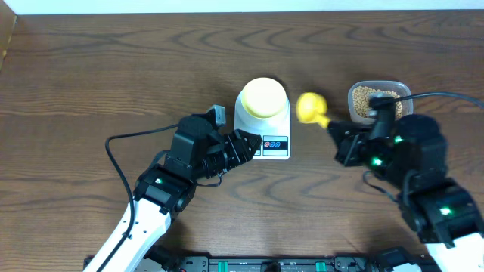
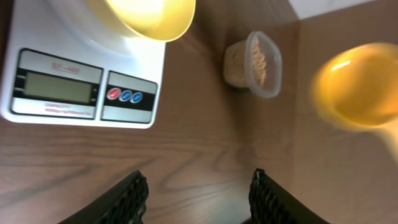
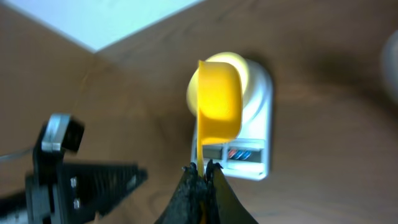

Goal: Scoop item into bowl and weigh 50g on scale
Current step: 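Carry the scoop with the right gripper to the bean tub, then lower the yellow scoop into the bean tub with the right gripper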

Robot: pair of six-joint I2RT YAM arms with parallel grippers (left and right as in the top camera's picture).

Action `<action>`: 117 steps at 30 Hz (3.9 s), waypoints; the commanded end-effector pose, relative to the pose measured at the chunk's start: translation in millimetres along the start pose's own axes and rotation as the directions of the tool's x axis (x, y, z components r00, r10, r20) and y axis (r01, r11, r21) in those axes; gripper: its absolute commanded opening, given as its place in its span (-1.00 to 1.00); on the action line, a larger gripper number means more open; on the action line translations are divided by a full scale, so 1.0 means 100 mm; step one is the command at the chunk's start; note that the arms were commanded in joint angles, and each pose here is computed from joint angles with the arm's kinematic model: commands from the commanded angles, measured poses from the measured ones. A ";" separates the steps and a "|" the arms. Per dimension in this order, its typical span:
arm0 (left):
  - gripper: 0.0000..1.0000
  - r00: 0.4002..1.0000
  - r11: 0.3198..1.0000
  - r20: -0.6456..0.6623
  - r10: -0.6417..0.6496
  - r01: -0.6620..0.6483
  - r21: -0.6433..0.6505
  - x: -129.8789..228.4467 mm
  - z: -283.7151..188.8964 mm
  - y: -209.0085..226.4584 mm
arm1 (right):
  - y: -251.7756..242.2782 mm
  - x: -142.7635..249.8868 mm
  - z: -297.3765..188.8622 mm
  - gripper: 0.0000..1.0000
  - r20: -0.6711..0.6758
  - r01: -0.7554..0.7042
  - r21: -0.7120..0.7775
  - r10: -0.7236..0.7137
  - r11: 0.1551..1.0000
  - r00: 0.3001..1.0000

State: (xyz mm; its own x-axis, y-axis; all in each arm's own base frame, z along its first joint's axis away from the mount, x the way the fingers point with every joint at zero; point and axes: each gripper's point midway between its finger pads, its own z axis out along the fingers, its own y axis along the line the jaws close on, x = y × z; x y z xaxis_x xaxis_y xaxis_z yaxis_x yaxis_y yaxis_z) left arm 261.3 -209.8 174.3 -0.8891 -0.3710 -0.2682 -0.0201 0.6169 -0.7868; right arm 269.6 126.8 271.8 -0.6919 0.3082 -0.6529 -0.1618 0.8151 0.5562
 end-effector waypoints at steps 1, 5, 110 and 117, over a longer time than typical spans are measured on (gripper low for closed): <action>0.09 0.991 0.991 -0.013 0.135 -0.135 -0.017 0.02 -0.02 0.02 | -0.10 -0.29 -0.22 -0.97 0.044 0.064 0.097 -0.068 0.993 0.997; 0.08 0.975 0.974 -0.051 0.215 -0.218 -0.066 0.03 -0.12 0.01 | -0.28 -0.27 -0.22 -0.98 -0.034 0.060 0.172 -0.055 0.983 0.998; -0.52 0.791 0.697 -0.204 0.577 -0.607 -0.382 -0.24 -0.29 0.03 | -2.33 -0.47 0.57 -0.98 -0.292 0.158 0.547 0.011 0.822 0.956; -0.52 0.791 0.697 -0.204 0.577 -0.607 -0.382 -0.24 -0.29 0.03 | -2.33 -0.43 0.58 -0.98 -0.299 0.155 0.541 0.018 0.826 0.954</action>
State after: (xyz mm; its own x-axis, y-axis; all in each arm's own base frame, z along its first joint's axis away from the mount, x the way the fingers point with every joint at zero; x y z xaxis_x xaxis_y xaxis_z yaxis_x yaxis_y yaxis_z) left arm 268.9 -177.2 191.5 -0.8131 0.1997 -0.5467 0.3426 0.9236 -0.1722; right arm 377.3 -42.6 139.7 -0.8734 0.1712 -0.4559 0.1428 0.9851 0.0962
